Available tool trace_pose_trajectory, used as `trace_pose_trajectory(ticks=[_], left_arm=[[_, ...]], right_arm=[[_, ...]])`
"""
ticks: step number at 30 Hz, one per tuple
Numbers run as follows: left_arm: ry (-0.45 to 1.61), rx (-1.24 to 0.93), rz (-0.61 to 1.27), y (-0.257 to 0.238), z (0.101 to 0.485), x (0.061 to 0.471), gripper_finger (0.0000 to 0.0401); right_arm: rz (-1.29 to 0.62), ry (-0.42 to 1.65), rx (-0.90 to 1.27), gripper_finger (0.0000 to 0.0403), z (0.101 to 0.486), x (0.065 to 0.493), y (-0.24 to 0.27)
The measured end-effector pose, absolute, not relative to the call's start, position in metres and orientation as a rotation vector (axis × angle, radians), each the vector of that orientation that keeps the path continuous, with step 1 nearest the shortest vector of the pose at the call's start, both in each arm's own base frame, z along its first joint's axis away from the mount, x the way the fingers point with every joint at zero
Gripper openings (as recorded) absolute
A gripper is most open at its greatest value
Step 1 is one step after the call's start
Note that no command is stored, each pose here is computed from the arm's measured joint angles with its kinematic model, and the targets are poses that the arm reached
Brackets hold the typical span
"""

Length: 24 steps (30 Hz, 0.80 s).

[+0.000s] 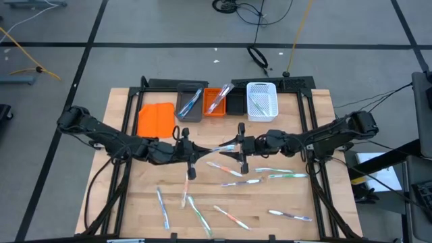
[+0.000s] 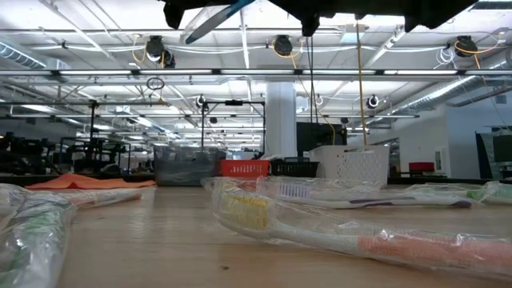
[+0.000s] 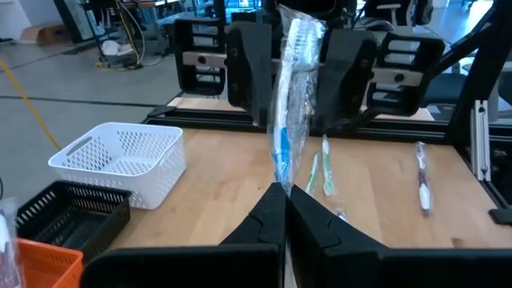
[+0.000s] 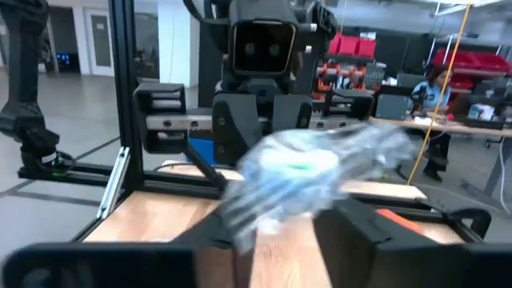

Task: Pick & Place Toothbrushes
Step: Put the blue toothbrush into the gray bin

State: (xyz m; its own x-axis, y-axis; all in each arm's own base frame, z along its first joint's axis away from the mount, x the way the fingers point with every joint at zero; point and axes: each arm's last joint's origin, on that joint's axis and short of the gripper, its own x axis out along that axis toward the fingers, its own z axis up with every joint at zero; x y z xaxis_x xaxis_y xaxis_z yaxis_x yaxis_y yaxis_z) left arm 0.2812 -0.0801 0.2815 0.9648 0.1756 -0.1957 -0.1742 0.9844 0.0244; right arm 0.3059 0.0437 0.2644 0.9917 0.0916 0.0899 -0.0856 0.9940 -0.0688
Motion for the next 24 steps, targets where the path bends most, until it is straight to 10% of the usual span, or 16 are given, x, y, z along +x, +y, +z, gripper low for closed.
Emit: trace_pose_trajectory(ticks=[5, 24], left_arm=[[0.197, 0.017, 0.180, -0.079, 0.282, 0.282, 0.0000], [0.265, 0.224, 0.426, -0.059, 0.278, 0.282, 0.0080]], right_arm=[[0.080, -0.131, -0.101, 0.0015, 0.265, 0.308, 0.043], [-0.094, 0.052, -0.035, 0.0008, 0.263, 0.296, 0.034]])
